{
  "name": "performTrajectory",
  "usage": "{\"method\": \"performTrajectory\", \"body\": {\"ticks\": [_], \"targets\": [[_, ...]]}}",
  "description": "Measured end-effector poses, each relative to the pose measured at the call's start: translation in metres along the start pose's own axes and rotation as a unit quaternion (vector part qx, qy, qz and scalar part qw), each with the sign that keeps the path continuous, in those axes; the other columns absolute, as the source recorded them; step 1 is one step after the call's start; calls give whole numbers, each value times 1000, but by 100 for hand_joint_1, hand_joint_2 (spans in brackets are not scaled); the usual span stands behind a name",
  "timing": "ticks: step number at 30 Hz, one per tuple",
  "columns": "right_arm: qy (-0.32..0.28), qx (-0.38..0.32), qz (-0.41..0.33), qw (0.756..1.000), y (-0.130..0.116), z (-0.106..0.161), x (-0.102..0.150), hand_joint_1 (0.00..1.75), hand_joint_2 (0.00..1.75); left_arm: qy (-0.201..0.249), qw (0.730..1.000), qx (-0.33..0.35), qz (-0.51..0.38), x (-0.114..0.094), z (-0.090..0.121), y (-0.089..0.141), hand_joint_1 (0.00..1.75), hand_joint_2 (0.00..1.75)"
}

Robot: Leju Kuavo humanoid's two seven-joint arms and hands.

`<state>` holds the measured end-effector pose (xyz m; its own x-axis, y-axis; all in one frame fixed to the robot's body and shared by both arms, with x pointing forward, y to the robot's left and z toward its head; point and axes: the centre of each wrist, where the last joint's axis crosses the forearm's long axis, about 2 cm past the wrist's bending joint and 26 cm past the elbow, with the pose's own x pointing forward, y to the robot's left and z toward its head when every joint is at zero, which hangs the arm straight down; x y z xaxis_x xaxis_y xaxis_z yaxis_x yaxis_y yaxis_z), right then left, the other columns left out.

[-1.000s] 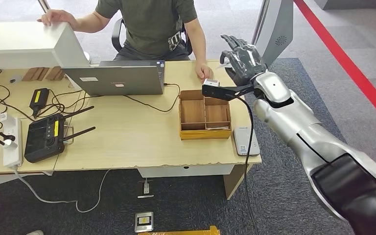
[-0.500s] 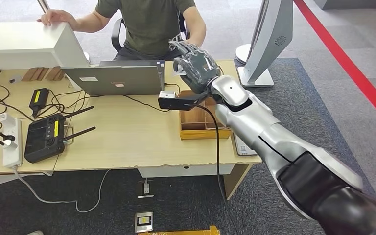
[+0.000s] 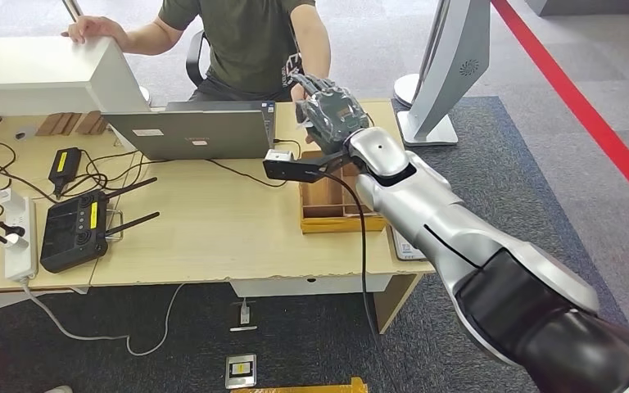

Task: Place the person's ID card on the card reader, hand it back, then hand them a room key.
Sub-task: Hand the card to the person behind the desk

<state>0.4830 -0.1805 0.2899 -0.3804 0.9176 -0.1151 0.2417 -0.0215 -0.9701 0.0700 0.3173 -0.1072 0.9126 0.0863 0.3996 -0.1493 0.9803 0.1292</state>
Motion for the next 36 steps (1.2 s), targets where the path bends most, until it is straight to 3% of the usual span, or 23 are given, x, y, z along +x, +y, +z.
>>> {"method": "performTrajectory", "body": {"ticks": [8,9,12,13,24,30,36], "targets": [[18,11,22,1000,-5,-4,-7,175,175,3,1000,-1,-1,0,0,0,0,175],[19,11,24,999,-5,-4,-8,131,175,4,1000,-1,-2,0,0,0,0,175],[20,11,28,999,-4,-3,-10,0,44,10,1000,-1,-3,0,0,0,0,175],[18,10,30,999,-4,-3,-10,0,0,12,1000,-1,-3,-1,0,0,0,175],[10,7,33,999,0,-1,-13,0,0,16,1000,1,1,-1,0,0,0,175],[11,-12,-29,999,9,6,-20,0,0,18,1000,7,13,-1,0,0,0,175],[56,-19,-106,993,39,30,-29,0,0,32,999,14,21,-3,1,0,0,175]]}}
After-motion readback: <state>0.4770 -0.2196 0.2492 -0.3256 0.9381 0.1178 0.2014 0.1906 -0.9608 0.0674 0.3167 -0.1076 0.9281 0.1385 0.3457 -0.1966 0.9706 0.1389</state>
